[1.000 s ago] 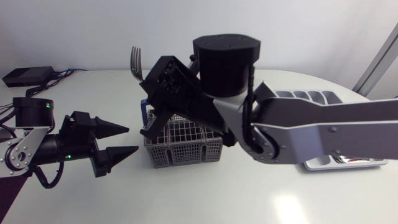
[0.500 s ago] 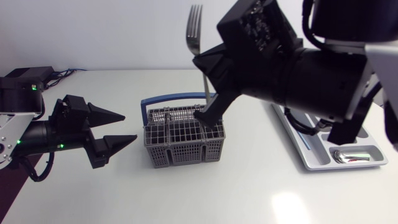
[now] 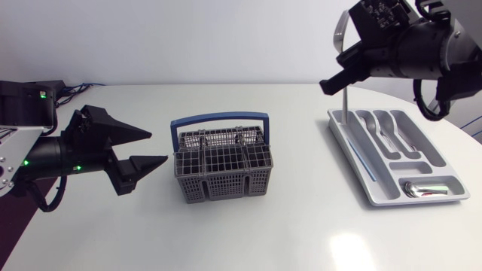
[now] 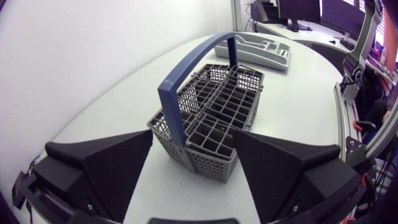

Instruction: Unload the cutlery basket into the drawer organizer.

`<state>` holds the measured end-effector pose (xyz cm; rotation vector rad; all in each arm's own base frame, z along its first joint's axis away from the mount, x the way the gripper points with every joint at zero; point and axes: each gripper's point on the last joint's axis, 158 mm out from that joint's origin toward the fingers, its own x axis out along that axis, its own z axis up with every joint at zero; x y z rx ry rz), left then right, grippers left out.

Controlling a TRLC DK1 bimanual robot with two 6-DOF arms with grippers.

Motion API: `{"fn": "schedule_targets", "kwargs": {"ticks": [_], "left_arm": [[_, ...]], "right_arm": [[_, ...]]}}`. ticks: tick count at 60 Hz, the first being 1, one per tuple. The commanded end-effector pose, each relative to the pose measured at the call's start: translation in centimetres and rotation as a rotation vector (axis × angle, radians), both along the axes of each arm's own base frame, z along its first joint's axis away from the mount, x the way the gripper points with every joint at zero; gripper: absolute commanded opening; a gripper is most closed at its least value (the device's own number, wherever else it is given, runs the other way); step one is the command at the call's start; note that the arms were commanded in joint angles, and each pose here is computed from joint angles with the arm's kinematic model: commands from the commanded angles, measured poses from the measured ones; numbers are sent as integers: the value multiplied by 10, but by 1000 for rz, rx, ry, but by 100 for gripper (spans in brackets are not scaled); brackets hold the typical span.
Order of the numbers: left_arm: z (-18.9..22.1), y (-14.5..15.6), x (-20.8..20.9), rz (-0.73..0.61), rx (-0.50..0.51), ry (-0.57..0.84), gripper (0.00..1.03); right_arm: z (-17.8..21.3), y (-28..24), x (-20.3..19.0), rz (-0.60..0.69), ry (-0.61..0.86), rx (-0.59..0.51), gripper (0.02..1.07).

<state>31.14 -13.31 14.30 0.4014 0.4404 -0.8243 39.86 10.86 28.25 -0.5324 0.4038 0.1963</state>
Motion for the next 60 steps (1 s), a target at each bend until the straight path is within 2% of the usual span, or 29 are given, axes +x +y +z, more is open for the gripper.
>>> {"fn": "schedule_targets", "kwargs": {"ticks": [1,12,33,42,60], "left_arm": [[5,-2,5,6,-6,4,90],[5,3,6,21,-5,2,91],[10,5,9,27,-7,-13,92],[3,5,10,27,-6,-4,94],[1,5,14,30,-5,0,94]], "right_arm": [[-4,-33,19,-98,19,-9,8],[-40,-111,53,-276,110,-52,8],[-121,-241,95,-515,312,-86,8],[-156,-272,107,-565,382,-108,8],[-198,-304,129,-618,471,-133,8]]}}
